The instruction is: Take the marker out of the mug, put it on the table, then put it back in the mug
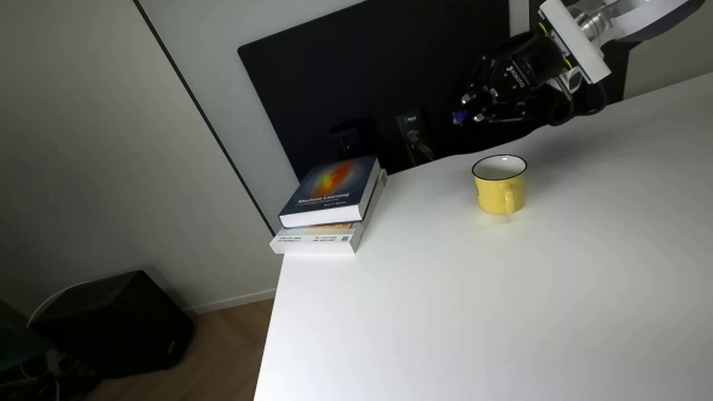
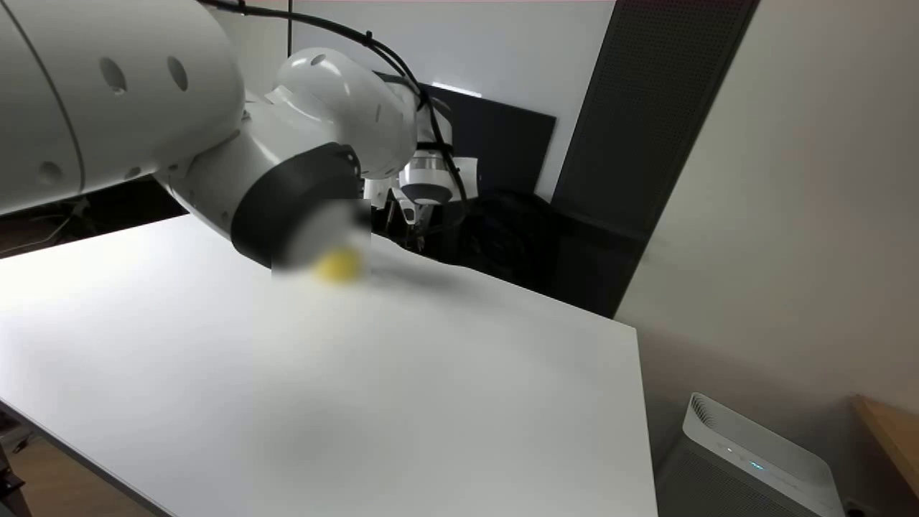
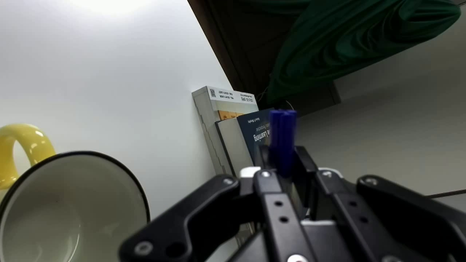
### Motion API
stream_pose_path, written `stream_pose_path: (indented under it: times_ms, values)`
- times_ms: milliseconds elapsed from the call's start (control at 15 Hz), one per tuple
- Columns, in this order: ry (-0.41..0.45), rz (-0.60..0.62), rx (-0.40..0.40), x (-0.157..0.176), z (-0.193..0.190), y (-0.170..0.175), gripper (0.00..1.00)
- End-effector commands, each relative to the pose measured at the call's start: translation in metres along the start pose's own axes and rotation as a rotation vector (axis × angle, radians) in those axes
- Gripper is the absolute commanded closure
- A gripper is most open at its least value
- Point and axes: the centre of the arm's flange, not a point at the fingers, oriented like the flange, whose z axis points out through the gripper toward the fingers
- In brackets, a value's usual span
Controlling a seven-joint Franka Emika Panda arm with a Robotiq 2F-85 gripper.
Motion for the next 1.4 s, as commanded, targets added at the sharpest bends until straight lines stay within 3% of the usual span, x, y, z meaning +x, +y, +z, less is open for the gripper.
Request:
stream_pose_path:
  times_ms: [0,1000,1333]
  values:
    - [0.013,0.021,0.031,-0.029,0.002,0.009,0.95]
    - [0.017,-0.036,0.018,-0.073,0.037,0.045,0.95]
    - [0.029,-0.058,0.022,-0.092,0.030,0.045,0.95]
